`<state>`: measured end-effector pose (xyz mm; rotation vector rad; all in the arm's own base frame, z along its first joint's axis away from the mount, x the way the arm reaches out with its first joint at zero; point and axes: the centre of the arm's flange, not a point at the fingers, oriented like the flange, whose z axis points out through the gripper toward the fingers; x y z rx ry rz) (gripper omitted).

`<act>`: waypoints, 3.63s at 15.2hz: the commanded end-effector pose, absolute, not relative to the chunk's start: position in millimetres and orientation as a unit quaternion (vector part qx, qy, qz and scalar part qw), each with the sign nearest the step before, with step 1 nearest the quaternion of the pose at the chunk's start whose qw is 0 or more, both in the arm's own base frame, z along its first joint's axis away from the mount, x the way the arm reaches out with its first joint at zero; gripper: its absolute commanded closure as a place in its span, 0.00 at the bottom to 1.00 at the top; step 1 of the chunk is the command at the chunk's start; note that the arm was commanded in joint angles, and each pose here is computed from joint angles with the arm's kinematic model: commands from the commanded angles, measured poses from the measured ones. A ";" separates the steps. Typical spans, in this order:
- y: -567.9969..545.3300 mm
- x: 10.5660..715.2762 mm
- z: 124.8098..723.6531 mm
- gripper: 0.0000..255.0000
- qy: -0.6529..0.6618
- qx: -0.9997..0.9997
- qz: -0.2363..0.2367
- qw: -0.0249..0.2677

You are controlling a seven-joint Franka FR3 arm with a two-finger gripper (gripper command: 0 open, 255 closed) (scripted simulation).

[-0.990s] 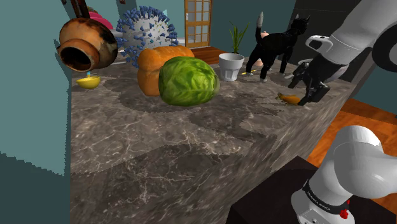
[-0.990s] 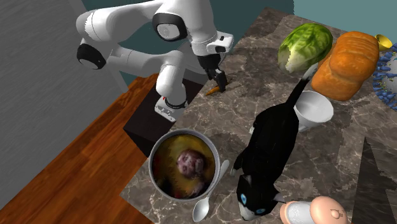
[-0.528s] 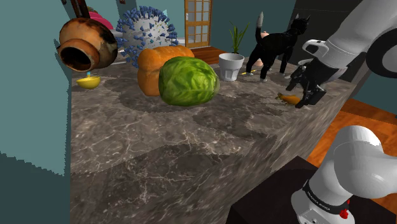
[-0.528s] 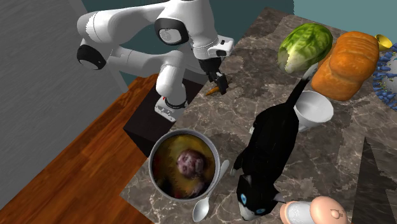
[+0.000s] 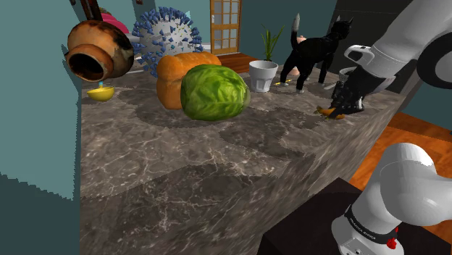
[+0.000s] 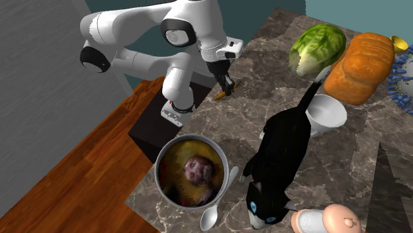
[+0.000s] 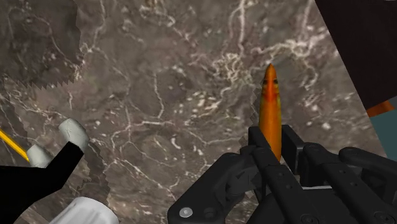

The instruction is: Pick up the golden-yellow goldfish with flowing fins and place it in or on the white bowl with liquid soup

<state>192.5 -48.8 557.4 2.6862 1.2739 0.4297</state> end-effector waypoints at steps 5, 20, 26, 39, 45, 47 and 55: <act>-48.7 192.5 562.6 1.00 0.423 0.892 0.143 0.069; -48.8 192.5 641.8 1.00 0.423 0.892 0.143 0.069; -48.8 192.5 673.5 1.00 0.423 0.892 0.143 0.069; -75.2 192.4 727.9 1.00 0.423 0.892 0.143 0.069; -154.3 192.0 729.8 1.00 0.423 0.892 0.143 0.069; -180.7 191.9 730.4 1.00 0.423 0.892 0.143 0.069; -286.3 191.4 732.9 1.00 0.423 0.892 0.143 0.069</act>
